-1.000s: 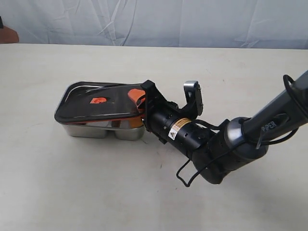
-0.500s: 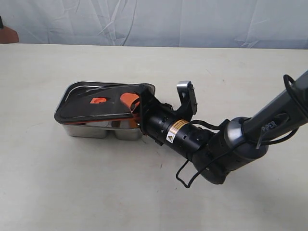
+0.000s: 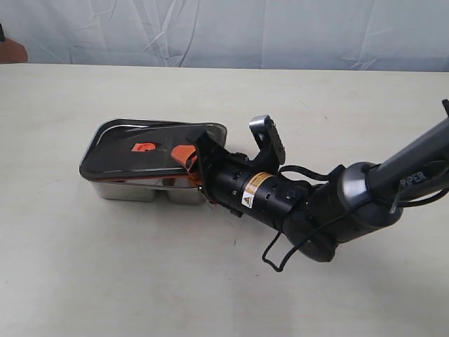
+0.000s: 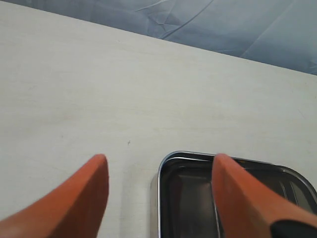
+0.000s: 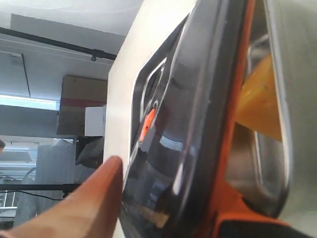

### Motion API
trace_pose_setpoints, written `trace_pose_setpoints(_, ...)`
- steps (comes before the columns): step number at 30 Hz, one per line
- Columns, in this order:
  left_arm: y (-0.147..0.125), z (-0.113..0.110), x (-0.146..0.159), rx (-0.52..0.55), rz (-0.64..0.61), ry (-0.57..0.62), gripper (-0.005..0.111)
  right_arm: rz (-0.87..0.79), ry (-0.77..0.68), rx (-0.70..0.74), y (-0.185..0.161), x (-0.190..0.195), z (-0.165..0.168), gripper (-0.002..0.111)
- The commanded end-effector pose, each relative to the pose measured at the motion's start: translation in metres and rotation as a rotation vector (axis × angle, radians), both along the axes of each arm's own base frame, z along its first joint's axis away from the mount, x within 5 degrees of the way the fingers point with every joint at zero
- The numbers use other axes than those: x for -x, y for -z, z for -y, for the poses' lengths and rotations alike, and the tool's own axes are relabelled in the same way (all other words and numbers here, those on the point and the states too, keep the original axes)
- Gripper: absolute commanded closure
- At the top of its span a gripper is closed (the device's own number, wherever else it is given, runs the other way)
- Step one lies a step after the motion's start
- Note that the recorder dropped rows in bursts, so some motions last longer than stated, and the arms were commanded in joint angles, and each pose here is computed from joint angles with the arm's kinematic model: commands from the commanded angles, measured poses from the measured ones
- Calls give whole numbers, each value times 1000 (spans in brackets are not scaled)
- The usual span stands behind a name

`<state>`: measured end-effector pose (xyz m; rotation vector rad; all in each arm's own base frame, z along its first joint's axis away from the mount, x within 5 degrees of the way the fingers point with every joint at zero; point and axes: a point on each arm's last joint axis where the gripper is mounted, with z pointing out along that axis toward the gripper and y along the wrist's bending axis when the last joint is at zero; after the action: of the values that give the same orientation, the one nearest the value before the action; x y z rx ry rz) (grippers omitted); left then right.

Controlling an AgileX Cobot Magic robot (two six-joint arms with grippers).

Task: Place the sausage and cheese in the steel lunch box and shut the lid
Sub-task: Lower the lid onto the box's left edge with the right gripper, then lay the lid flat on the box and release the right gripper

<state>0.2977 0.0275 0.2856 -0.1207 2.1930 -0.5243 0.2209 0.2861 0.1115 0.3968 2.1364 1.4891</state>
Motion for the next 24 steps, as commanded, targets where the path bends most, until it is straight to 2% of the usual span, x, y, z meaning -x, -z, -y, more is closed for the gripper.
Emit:
trace_pose_setpoints(1,0,-1,0,-5,3,-5,48,55,-24,10,-11,1,1,66)
trace_pose_setpoints(6,-1,-4,-2,-9,17,-36,48,44,-25,93,-13,1,4,66)
trace_pose_setpoints(10,-7,-6,-7,86,65,-140,48,47,-27,104,-16,2,4,66)
trace_pose_setpoints(20,-7,-4,-6,107,59,-121,48,14,-68,223,-24,7,9,66)
trace_pose_setpoints(24,-7,-3,-6,112,55,-111,48,-18,-80,320,-25,10,14,66)
